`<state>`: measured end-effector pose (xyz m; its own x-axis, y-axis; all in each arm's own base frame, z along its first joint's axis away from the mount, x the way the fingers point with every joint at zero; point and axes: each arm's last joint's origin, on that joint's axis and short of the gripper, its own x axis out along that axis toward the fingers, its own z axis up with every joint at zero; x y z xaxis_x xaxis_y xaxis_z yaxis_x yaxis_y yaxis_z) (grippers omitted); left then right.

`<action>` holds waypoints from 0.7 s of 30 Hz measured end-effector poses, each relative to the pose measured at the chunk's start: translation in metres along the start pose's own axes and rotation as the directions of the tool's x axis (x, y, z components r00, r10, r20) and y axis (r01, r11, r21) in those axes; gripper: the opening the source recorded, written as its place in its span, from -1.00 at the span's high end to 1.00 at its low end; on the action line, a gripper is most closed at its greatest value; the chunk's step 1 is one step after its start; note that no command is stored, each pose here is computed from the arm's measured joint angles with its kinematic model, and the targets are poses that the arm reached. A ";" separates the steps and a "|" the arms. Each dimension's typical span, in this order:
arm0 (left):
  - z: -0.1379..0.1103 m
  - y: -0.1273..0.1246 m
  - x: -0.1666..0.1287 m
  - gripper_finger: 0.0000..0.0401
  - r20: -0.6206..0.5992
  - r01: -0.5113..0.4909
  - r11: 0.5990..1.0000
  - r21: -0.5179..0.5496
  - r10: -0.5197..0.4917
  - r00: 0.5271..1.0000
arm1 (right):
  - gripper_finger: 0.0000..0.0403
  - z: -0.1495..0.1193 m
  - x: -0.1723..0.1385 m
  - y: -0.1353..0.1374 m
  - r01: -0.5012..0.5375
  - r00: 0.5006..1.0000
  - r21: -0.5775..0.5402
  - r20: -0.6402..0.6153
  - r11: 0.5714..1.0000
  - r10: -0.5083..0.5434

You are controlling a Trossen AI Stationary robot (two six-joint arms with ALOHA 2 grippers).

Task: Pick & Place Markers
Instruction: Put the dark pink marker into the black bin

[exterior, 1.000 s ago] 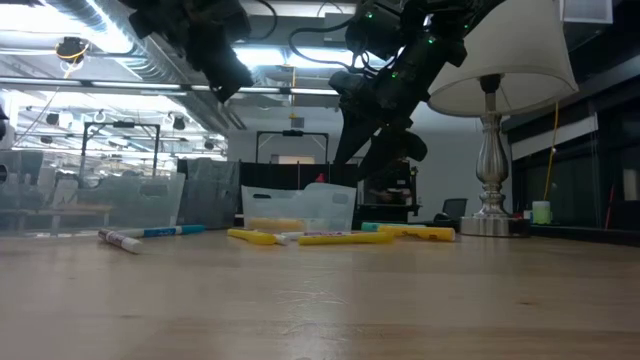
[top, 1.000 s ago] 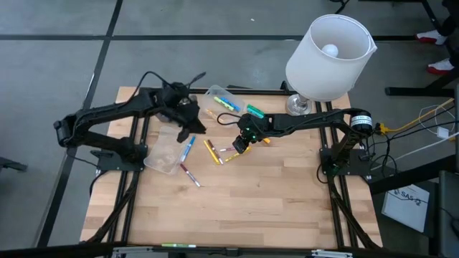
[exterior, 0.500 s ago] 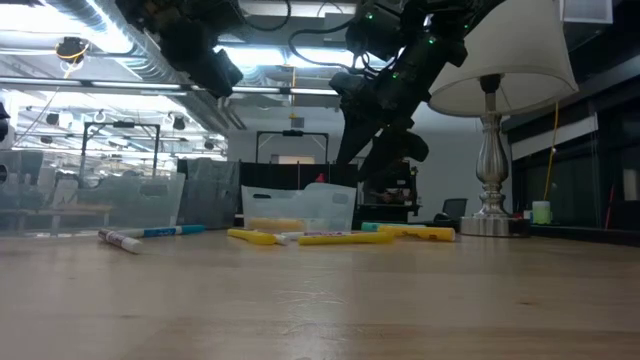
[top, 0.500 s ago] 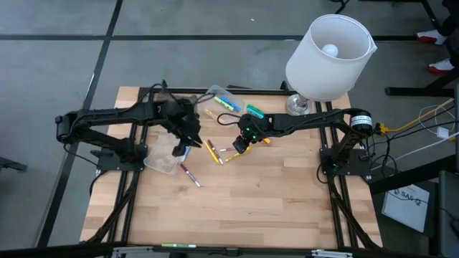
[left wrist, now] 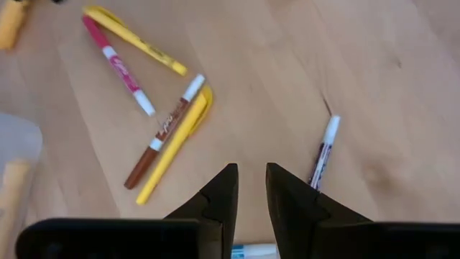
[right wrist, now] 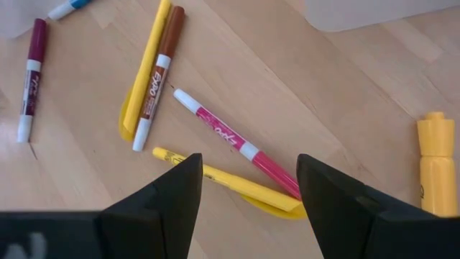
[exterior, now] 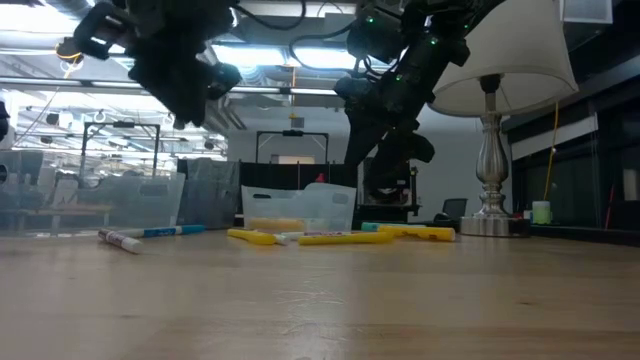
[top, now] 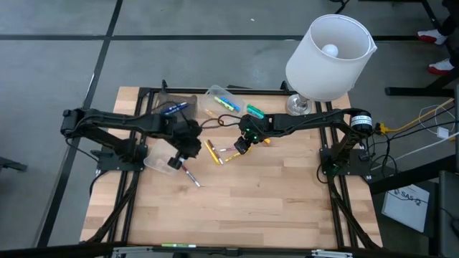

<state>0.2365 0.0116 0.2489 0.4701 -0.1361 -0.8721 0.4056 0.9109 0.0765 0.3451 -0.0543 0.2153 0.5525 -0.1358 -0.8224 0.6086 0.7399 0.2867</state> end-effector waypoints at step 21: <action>0.016 -0.055 0.071 0.67 -0.239 0.221 0.941 0.256 -0.160 0.958 | -0.11 -0.002 0.000 -0.006 0.036 0.998 -0.048 -0.044 0.998 -0.039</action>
<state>0.2602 -0.0546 0.1906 0.1980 -0.1828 -0.9630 0.6864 0.7272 0.0031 0.3398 -0.0574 0.2123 0.5029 -0.1348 -0.8538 0.6004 0.7651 0.2328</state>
